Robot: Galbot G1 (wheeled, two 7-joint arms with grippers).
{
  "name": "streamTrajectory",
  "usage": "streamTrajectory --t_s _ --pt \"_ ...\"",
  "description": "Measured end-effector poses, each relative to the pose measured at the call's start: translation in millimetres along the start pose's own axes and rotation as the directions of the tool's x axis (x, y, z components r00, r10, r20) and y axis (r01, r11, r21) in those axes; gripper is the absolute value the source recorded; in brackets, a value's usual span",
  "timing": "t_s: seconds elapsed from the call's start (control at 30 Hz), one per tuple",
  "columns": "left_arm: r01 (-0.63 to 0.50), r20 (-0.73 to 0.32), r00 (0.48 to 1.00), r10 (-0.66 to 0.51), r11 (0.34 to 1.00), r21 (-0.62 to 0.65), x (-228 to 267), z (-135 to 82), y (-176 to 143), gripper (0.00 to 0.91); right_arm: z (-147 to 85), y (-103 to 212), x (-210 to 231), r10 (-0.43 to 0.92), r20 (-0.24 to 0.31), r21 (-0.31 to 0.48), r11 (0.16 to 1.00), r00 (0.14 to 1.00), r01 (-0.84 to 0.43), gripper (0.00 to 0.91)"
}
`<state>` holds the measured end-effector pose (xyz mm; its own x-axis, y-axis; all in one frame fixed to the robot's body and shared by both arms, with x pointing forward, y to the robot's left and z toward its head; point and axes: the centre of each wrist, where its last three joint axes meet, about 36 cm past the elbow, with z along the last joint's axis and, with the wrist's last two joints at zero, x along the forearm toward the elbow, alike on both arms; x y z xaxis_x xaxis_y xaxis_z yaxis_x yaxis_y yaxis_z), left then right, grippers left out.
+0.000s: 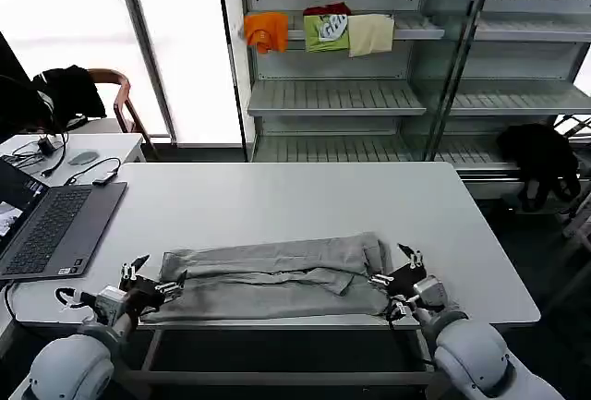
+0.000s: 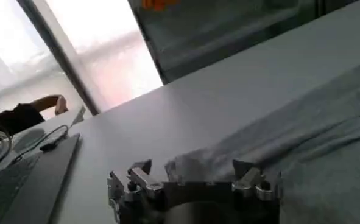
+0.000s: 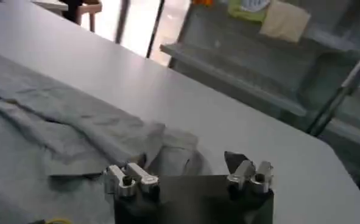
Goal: Fold and organize the clothes.
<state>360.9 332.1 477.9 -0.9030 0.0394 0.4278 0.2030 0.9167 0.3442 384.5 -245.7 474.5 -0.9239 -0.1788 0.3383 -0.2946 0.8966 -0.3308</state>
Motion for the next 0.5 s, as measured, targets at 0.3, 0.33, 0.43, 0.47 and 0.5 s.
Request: streamTrajectory --t_s 0.3,0.33,0.43,0.47,0.5 --pt "0.024 0.035 0.999 -0.026 0.998 0.062 5 2 -6 0.907 -10 11 24 0.103 0.110 -0.100 0.991 0.989 -0.093 0.907" --pt "0.025 0.040 0.999 -0.028 0.997 0.078 4 2 -8 0.907 -10 10 25 0.109 0.119 -0.108 0.989 0.987 -0.097 0.907" --pt "0.025 0.054 0.998 -0.032 0.992 0.125 1 7 -14 0.907 -4 7 29 0.122 0.146 -0.129 0.986 0.982 -0.103 0.907" --pt "0.025 0.058 0.998 -0.033 0.990 0.140 -1 9 -16 0.907 -1 5 29 0.124 0.155 -0.138 0.985 0.980 -0.103 0.907" --pt "0.025 0.061 0.998 -0.035 0.987 0.156 -2 11 -18 0.907 3 3 29 0.125 0.163 -0.148 0.984 0.979 -0.101 0.907"
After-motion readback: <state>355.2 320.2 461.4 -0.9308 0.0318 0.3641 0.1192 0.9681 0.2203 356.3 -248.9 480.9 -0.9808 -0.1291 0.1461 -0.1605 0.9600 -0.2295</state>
